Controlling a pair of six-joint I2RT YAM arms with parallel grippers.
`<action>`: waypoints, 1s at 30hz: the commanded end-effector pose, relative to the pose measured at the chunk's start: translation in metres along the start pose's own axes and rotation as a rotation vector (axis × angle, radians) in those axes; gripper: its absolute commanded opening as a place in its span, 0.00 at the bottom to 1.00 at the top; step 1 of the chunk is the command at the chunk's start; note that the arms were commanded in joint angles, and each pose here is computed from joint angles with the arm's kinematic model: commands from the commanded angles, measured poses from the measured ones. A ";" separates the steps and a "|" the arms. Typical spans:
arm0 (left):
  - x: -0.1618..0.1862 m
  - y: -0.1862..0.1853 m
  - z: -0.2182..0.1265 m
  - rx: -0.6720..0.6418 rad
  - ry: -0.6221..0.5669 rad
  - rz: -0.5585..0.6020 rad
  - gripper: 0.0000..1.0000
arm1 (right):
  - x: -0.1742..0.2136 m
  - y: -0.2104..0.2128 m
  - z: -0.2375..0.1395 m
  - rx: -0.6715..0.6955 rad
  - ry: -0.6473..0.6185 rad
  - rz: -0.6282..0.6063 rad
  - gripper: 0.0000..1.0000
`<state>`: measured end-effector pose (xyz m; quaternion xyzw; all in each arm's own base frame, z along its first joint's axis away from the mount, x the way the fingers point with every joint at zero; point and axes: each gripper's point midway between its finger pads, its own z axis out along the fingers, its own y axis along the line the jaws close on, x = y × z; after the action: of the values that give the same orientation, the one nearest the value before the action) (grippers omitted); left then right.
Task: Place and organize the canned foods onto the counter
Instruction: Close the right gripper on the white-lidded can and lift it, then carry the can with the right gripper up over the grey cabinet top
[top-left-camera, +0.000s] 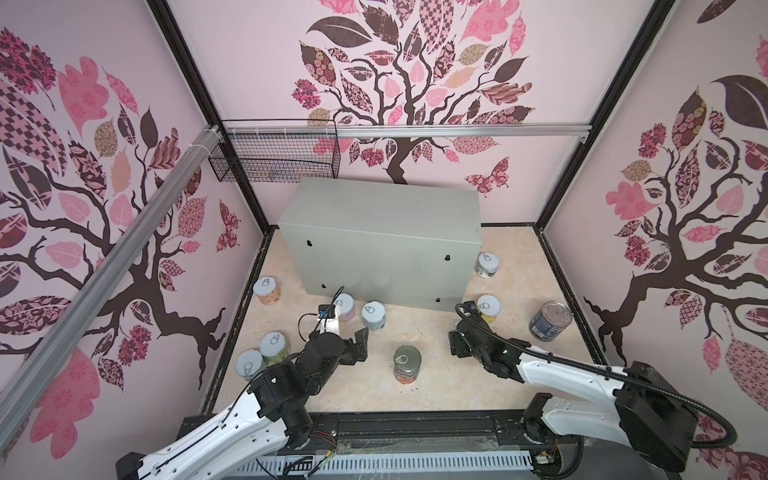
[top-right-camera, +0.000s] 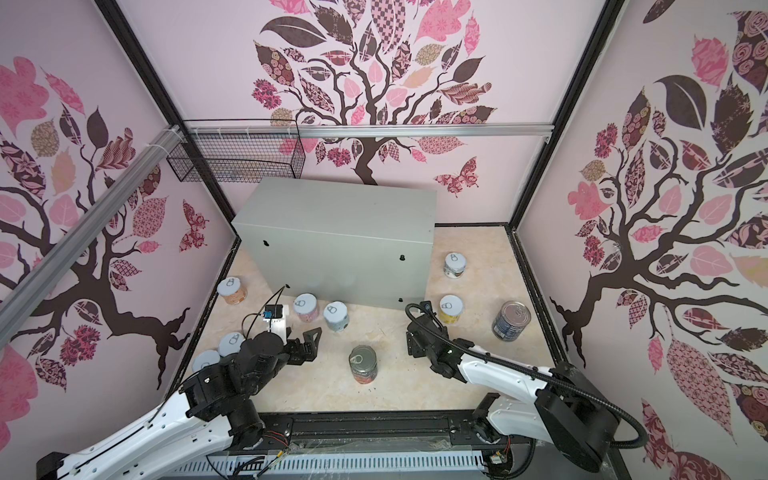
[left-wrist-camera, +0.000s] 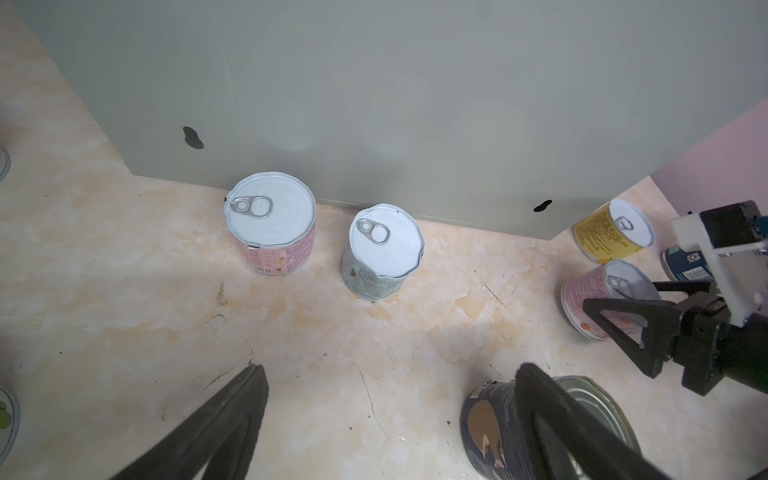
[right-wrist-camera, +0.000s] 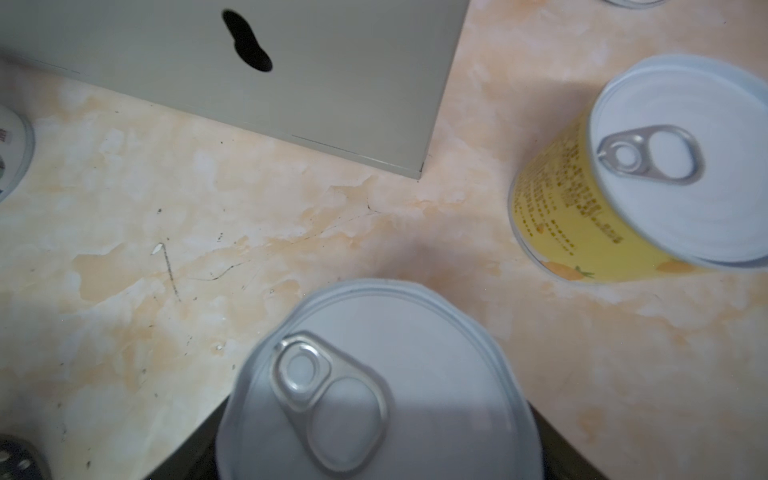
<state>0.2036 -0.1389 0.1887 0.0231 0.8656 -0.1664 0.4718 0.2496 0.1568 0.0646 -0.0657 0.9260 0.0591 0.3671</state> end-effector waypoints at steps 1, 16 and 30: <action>-0.011 -0.007 -0.013 0.027 0.018 0.041 0.96 | -0.046 0.016 -0.033 -0.068 -0.091 -0.015 0.44; -0.033 -0.020 -0.043 0.109 0.032 0.129 0.97 | -0.135 0.047 -0.157 -0.216 -0.159 -0.118 0.38; -0.025 -0.015 -0.049 0.125 0.043 0.136 0.97 | -0.237 0.060 -0.257 -0.245 -0.293 -0.227 0.37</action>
<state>0.1763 -0.1325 0.2319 0.1057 0.8636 -0.1809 0.4586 0.2341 0.1919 0.3992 -0.1844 0.8413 0.1579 0.4829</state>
